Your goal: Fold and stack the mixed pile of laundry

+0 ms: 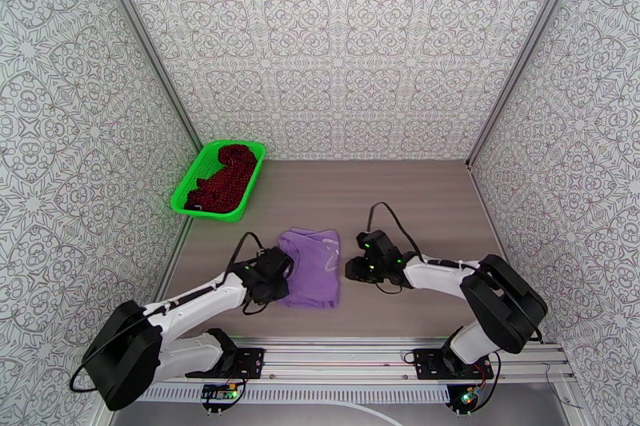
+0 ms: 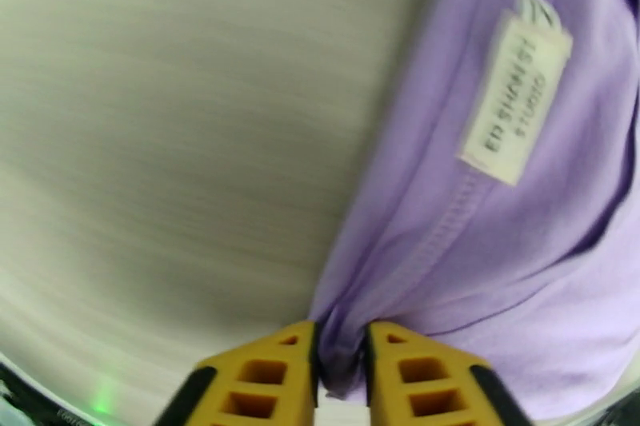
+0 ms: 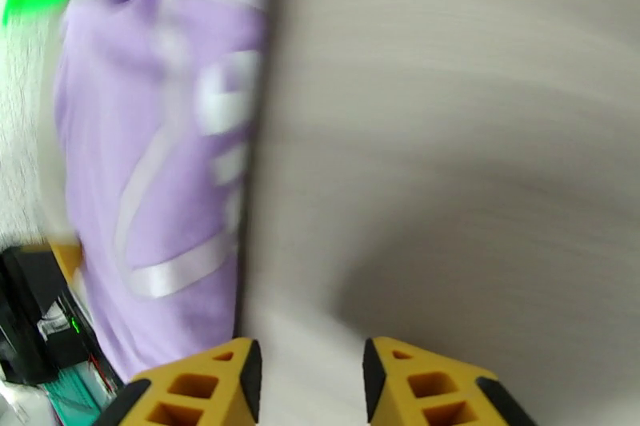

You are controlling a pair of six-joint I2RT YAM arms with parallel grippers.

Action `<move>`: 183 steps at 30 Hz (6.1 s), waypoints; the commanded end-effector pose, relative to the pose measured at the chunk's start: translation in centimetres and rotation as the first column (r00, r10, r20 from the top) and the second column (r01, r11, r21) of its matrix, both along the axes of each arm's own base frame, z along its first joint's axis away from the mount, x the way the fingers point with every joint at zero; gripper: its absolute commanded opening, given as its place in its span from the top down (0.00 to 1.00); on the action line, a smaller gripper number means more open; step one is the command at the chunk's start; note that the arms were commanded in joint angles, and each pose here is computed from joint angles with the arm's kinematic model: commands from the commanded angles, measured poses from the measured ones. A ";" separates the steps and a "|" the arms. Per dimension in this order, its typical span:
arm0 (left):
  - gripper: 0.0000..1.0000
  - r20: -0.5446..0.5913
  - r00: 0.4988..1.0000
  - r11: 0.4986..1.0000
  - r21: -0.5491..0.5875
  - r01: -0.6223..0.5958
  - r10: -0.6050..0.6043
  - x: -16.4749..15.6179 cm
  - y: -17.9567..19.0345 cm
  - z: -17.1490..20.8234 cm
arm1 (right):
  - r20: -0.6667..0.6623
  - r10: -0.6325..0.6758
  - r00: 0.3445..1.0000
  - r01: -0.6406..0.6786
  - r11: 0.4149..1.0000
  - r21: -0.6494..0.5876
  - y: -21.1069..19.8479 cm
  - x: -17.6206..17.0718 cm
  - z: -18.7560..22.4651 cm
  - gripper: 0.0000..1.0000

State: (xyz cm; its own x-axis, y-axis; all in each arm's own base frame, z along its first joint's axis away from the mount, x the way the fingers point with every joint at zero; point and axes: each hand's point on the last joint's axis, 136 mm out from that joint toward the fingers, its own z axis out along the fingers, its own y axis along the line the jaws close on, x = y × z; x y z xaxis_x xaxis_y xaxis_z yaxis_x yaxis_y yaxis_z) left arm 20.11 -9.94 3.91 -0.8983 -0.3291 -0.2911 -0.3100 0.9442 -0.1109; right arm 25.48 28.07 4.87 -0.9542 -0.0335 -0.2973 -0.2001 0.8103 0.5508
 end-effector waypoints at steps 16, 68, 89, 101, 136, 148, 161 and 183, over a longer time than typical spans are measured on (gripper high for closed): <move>0.06 0.055 0.998 0.993 -0.117 -0.031 0.038 -3.5 -2.9 5.4 | 0.248 0.594 0.765 -0.503 0.792 -0.346 8.2 12.2 1.9 0.29; 0.20 0.124 0.964 0.971 0.065 0.229 -0.236 15.3 -5.1 9.3 | 0.100 -0.308 0.946 0.323 0.915 -0.241 -9.7 3.4 3.0 0.18; 0.49 -0.069 0.951 0.932 -0.233 0.278 -0.301 11.6 -13.8 -5.1 | -0.124 -0.297 0.947 0.269 0.942 -0.203 -7.3 3.2 -4.9 0.69; 1.00 0.007 0.973 0.935 -0.273 0.225 -0.232 16.6 -13.7 -4.5 | 0.039 -0.305 0.951 0.307 0.929 -0.209 -9.0 9.3 -1.9 1.00; 0.68 0.271 0.958 0.905 -0.377 0.198 -0.096 43.6 -10.0 -3.6 | 0.200 -0.422 0.884 0.447 0.889 -0.100 -11.7 36.5 -1.4 1.00; 0.00 0.466 0.878 0.902 -0.325 0.285 -0.110 45.1 -8.9 7.7 | 0.294 -0.421 0.858 0.452 0.891 -0.042 -13.0 36.1 6.3 0.20; 0.01 0.514 0.857 0.999 -0.021 0.044 -0.027 36.5 4.1 25.1 | 0.375 -0.399 0.837 0.435 0.901 -0.011 -15.4 27.0 16.5 0.09; 0.06 0.107 0.972 0.973 0.068 -0.219 0.211 36.1 21.3 3.9 | 0.186 -0.291 0.939 0.299 0.954 -0.018 -13.5 12.5 10.6 0.14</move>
State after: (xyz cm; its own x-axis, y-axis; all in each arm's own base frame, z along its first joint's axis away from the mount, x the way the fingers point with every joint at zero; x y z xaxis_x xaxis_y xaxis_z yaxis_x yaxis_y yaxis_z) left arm 55.61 10.85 8.67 -0.7713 -0.4964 -0.3983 -0.4971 0.8607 -0.1101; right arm 39.00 14.26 16.16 -0.8459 0.2262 -0.4830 -0.0381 0.8776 0.4778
